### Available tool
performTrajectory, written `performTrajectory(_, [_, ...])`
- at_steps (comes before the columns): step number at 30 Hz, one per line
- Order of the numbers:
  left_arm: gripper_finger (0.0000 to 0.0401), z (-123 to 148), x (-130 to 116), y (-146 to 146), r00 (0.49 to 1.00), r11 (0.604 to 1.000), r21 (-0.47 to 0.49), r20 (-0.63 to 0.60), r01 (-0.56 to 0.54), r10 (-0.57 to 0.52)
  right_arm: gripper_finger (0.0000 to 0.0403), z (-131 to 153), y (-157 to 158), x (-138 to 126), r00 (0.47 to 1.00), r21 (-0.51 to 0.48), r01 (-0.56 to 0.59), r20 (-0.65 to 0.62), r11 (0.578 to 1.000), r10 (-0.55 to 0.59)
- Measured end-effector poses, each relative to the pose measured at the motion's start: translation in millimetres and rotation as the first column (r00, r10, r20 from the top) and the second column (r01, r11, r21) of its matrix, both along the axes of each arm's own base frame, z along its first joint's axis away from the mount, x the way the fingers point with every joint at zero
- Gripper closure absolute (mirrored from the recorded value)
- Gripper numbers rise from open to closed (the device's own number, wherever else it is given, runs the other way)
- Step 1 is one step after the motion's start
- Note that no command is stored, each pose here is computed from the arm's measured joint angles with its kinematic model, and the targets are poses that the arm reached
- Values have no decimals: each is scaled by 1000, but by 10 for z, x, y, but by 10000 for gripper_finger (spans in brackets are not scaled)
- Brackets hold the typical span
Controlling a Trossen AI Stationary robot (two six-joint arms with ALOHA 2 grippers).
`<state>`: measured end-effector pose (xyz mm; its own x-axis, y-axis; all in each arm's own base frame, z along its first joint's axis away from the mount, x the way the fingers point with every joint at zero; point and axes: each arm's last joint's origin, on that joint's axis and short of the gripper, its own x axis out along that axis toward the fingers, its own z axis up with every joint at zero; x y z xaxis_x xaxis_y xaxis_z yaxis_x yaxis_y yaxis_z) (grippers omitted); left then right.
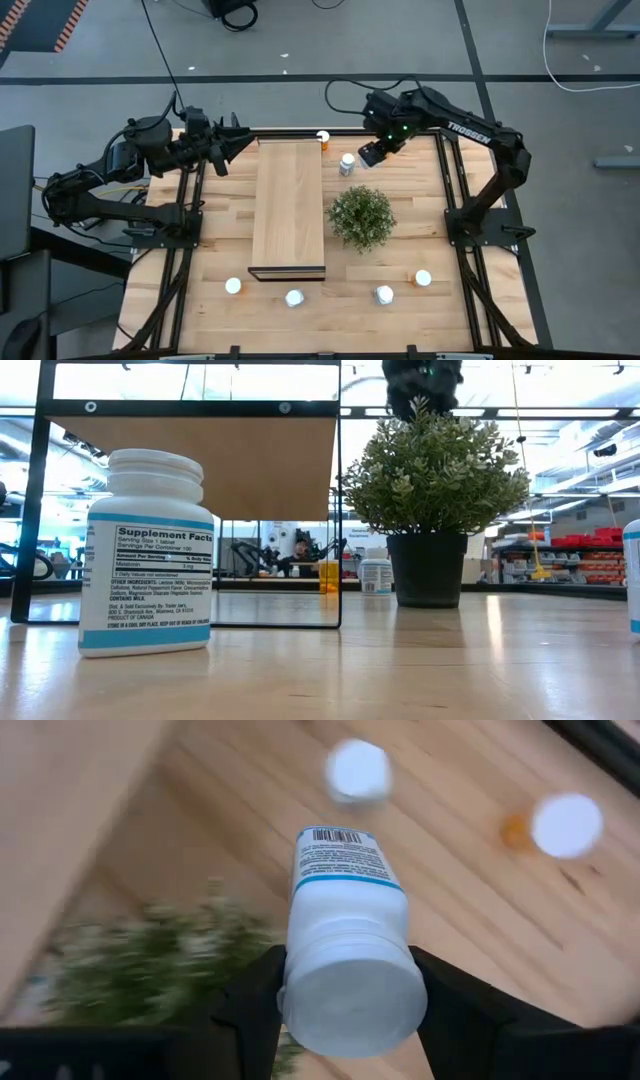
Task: Pick and place medicine bottles onto shelf by color
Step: Put the top right white pill bottle on the shelf
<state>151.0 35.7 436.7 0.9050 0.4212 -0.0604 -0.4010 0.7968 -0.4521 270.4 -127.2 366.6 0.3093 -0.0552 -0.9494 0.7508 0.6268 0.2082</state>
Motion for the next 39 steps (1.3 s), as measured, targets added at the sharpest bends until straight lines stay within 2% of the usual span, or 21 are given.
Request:
performTrajectory(9, [215,-7,-6,-6,1000,1000,-2,-9,18,-18,203,363,436,657,979,-18,-117,165,993,119])
performTrajectory(13, [213,-32,-41,-26,997,998,-12,-38,62,-63,203,362,602,940,979,-12,-136,155,991,136])
performTrajectory(16, [214,-52,-78,-45,993,995,-23,-61,102,-103,203,258,715,1102,981,2,-156,117,988,155])
performTrajectory(22, [223,-72,-149,-78,982,985,-41,-84,169,-172,203,41,902,1238,986,46,-165,45,985,163])
performTrajectory(28, [223,-91,-177,-88,977,982,-51,-104,183,-187,203,70,1018,1332,979,38,-165,131,986,159])
performTrajectory(32, [225,-120,-179,-91,972,980,-63,-131,188,-195,203,71,1052,1342,981,49,-144,138,988,136])
performTrajectory(36, [227,-221,-180,-95,949,977,-81,-238,195,-209,203,66,1071,1352,983,39,-127,138,991,121])
performTrajectory(39, [223,-342,-130,-116,896,966,-102,-360,239,-259,203,69,1068,1361,984,38,-104,146,994,97])
